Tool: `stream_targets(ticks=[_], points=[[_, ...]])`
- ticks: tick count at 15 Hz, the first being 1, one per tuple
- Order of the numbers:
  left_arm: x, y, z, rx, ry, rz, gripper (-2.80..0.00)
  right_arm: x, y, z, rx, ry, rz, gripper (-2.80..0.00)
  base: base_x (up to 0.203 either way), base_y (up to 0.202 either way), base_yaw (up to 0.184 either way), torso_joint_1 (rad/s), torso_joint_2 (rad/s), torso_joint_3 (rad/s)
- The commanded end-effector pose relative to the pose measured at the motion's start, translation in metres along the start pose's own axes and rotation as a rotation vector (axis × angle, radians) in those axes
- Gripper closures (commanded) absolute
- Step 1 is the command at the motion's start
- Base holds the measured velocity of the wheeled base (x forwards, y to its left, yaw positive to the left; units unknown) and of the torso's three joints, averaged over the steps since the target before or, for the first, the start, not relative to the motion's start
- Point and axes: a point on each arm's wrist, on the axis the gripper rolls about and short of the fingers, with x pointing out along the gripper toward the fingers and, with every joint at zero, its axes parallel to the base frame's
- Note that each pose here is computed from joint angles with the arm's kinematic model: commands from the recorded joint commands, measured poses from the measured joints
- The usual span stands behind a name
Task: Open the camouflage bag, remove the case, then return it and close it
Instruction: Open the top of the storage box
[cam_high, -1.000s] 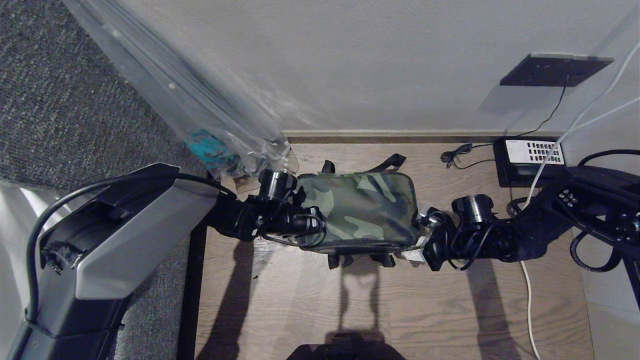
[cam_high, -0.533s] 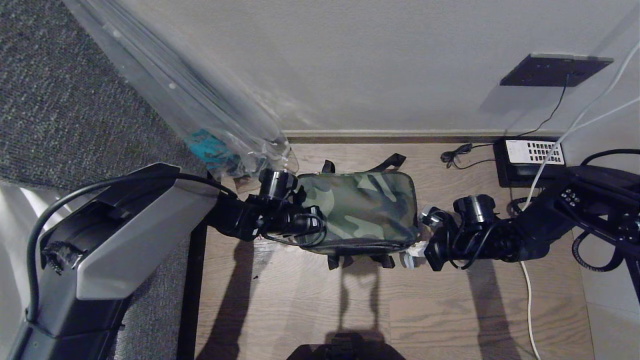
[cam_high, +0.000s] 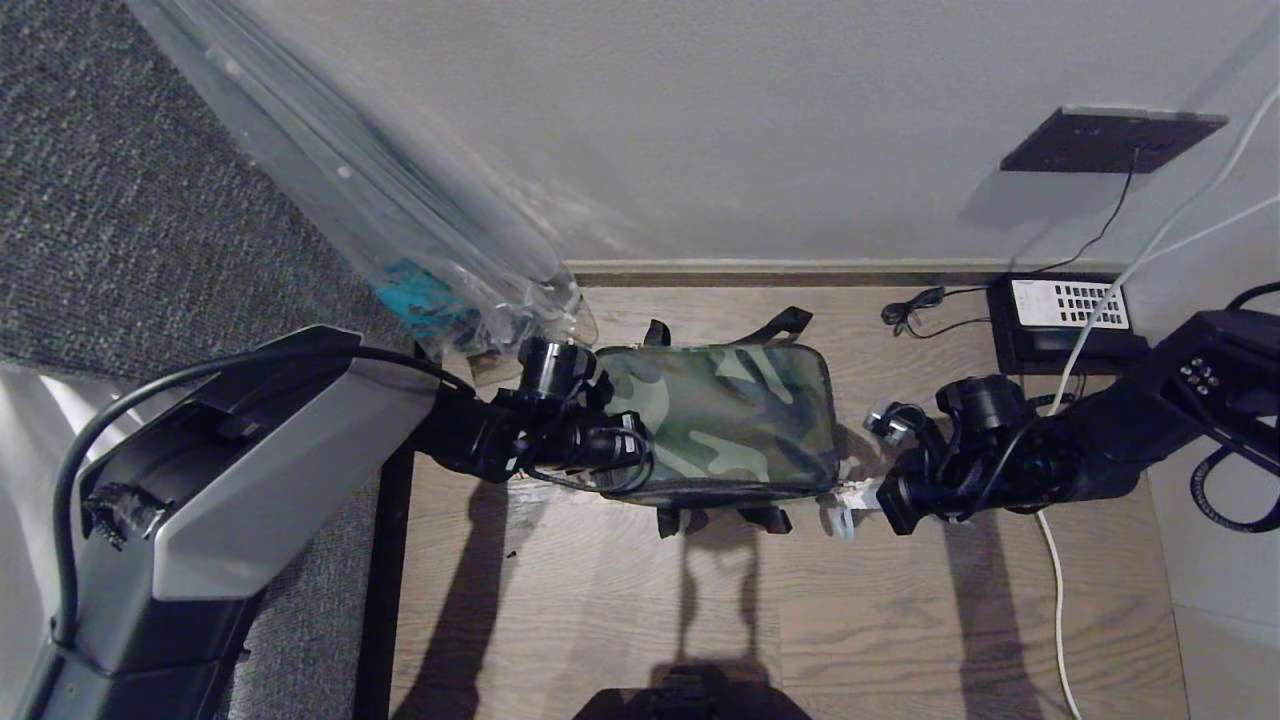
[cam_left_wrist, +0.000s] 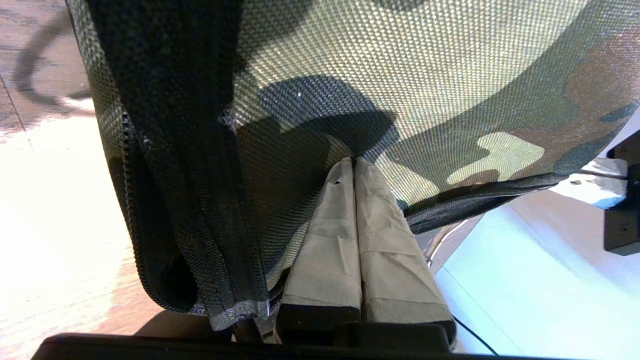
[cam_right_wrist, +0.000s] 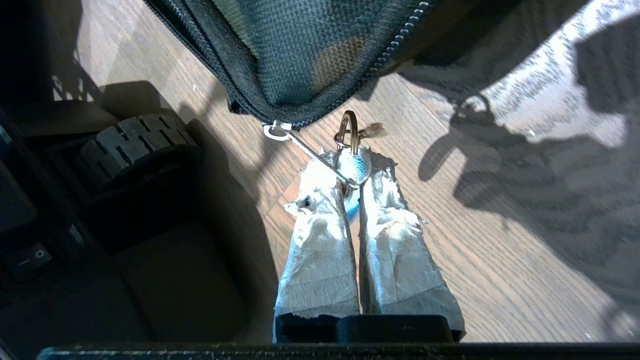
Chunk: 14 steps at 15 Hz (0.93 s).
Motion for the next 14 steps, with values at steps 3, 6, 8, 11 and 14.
stream_targets(ticks=[3,6,8,11,14], points=[[-0.001,0.0,0.0,-0.003,0.001,-0.001,0.0,-0.011,-0.009,0.002,0.017,0.006,-0.017,0.0,0.0,0.0,0.0,0.0,0.0,0.0],[-0.001,0.0,-0.001,-0.002,0.004,0.0,0.0,-0.017,-0.019,0.005,0.04,0.019,-0.025,0.0,0.0,0.0,0.0,0.0,0.0,0.0],[-0.002,-0.001,0.0,-0.001,0.0,-0.001,0.0,-0.017,-0.02,0.007,0.043,0.02,-0.026,0.0,0.0,0.0,0.0,0.0,0.0,0.0],[-0.004,-0.002,0.001,0.0,-0.002,-0.005,0.0,-0.018,-0.02,0.008,0.041,0.017,-0.026,0.0,0.0,0.0,0.0,0.0,0.0,0.0],[-0.005,-0.003,0.004,-0.002,-0.015,-0.011,0.0,-0.019,-0.019,0.008,0.041,0.017,-0.026,0.0,0.0,0.0,0.0,0.0,0.0,0.0]])
